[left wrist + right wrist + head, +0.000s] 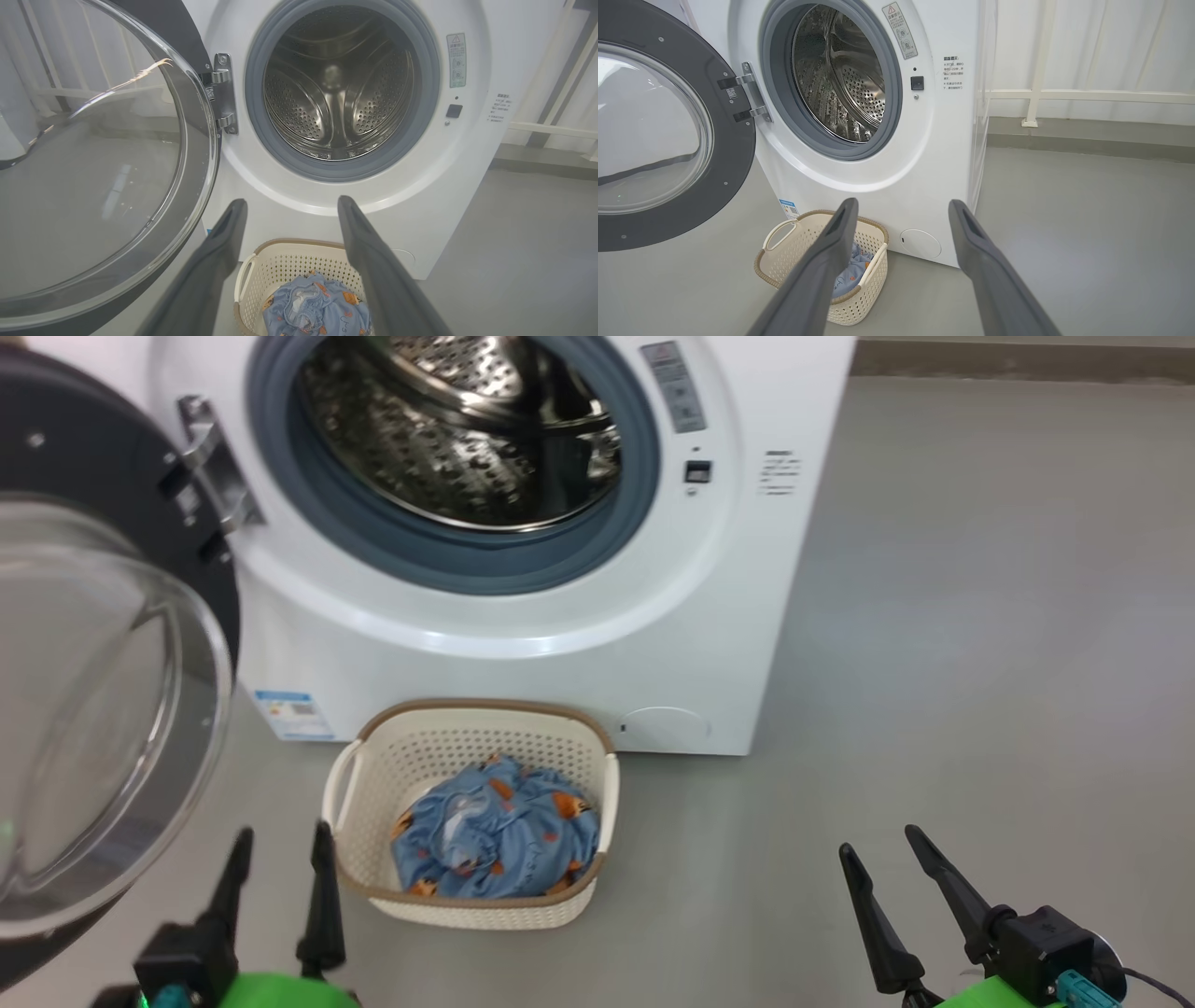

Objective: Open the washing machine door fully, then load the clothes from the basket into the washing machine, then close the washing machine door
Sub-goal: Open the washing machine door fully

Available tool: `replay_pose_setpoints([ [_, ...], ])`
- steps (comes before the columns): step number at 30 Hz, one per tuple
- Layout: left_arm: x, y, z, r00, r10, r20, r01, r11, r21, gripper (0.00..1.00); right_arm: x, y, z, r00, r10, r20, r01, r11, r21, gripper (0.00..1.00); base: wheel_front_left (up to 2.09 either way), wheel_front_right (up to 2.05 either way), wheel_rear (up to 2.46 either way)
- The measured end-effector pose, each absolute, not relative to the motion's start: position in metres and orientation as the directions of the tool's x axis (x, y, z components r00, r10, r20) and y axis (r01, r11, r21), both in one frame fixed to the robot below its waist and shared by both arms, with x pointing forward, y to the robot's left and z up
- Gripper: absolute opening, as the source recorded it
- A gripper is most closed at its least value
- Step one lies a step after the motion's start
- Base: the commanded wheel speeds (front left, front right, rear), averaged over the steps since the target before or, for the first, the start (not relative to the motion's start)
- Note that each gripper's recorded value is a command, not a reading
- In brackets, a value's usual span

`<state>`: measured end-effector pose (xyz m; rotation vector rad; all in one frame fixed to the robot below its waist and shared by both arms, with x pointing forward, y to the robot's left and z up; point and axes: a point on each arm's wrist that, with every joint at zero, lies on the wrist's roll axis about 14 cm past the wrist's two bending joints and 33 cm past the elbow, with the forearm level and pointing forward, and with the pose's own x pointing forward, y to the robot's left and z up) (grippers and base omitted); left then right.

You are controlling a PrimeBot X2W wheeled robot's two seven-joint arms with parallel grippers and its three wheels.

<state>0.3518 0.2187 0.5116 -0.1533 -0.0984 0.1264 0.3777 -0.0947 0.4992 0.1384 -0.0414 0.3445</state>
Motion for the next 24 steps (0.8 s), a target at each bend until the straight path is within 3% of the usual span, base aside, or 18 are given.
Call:
replay_pose_setpoints([
  [9, 0.345, 0.185, 0.499, 0.998, 0.025, 0.054, -0.015, 0.986, -0.168, 1.00, 0.364, -0.124, 0.509, 0.963, 0.254, 0.090, -0.263, 0.959, 0.102, 1.00, 0.00, 0.00, 0.00],
  [24, 0.333, 0.185, 0.494, 0.999, 0.041, 0.035, -0.033, 0.978, -0.204, 1.00, 0.347, -0.163, 0.520, 0.984, 0.132, 0.123, -0.143, 0.986, 0.085, 1.00, 0.00, 0.00, 0.00],
])
